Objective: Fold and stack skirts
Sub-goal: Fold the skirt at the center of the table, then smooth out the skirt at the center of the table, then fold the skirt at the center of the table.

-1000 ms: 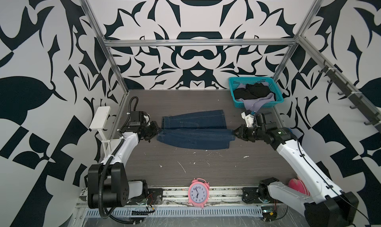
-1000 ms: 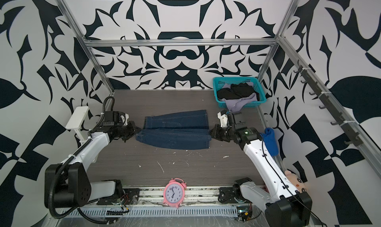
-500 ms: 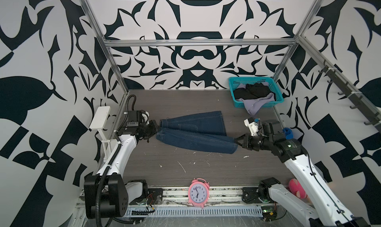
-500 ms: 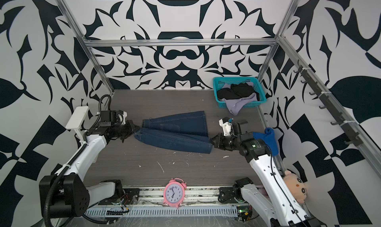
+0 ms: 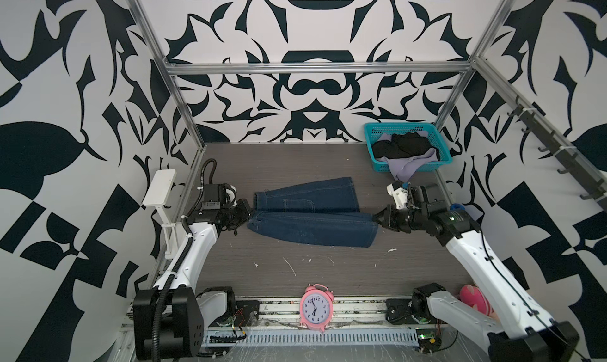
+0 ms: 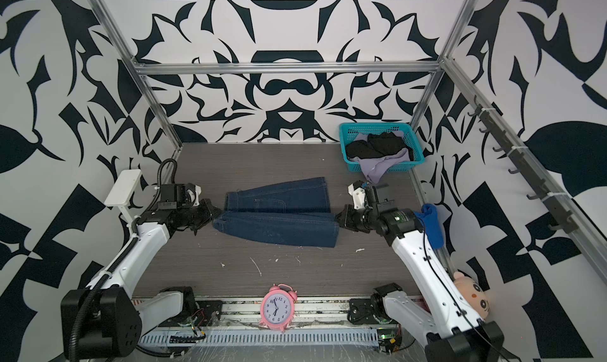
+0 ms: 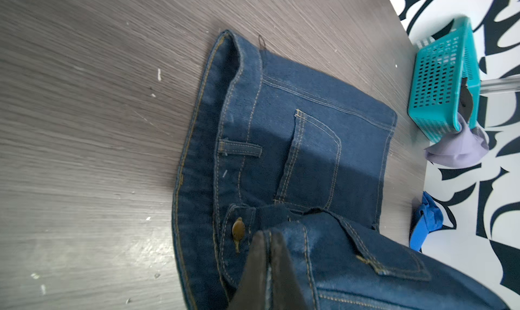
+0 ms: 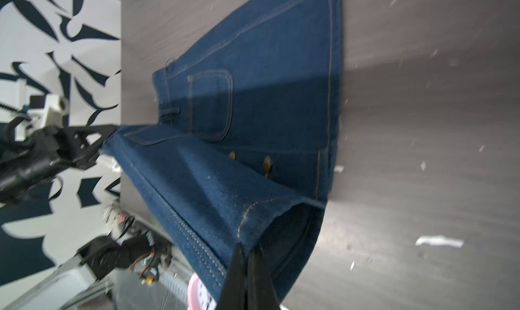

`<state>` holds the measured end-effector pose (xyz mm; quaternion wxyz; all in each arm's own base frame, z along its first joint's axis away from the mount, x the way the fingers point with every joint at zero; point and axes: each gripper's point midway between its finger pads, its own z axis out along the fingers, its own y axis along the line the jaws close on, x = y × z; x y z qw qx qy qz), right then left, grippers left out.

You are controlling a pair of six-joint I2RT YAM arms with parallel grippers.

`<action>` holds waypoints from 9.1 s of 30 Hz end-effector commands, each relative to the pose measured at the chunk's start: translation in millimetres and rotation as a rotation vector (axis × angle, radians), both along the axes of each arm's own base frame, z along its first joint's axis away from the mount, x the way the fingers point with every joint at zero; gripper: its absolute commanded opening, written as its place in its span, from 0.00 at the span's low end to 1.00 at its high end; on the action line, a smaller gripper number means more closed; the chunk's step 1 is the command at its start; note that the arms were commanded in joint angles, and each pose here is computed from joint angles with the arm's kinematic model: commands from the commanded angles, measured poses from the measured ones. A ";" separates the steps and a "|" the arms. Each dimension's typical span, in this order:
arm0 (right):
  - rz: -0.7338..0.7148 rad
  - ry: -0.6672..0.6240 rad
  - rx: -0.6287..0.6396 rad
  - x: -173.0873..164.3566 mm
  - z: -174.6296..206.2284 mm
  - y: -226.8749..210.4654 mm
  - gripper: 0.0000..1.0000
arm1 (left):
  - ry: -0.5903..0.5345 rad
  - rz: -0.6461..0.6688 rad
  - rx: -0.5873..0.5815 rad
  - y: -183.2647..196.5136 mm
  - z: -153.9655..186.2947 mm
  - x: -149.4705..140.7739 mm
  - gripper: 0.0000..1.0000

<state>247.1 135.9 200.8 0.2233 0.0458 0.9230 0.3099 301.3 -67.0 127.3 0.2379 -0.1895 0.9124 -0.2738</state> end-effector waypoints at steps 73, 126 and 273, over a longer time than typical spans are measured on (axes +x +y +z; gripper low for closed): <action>-0.079 -0.034 -0.084 133.7 -47.9 22.0 0.67 | 0.108 0.005 0.209 26.1 -51.9 101.3 0.74; -0.055 0.216 -0.284 82.1 -173.7 -10.0 0.32 | -0.005 0.107 0.342 26.1 10.6 81.1 0.52; 0.187 0.159 0.037 87.2 -175.4 149.5 0.01 | -0.207 -0.110 0.228 -148.7 34.9 81.7 0.45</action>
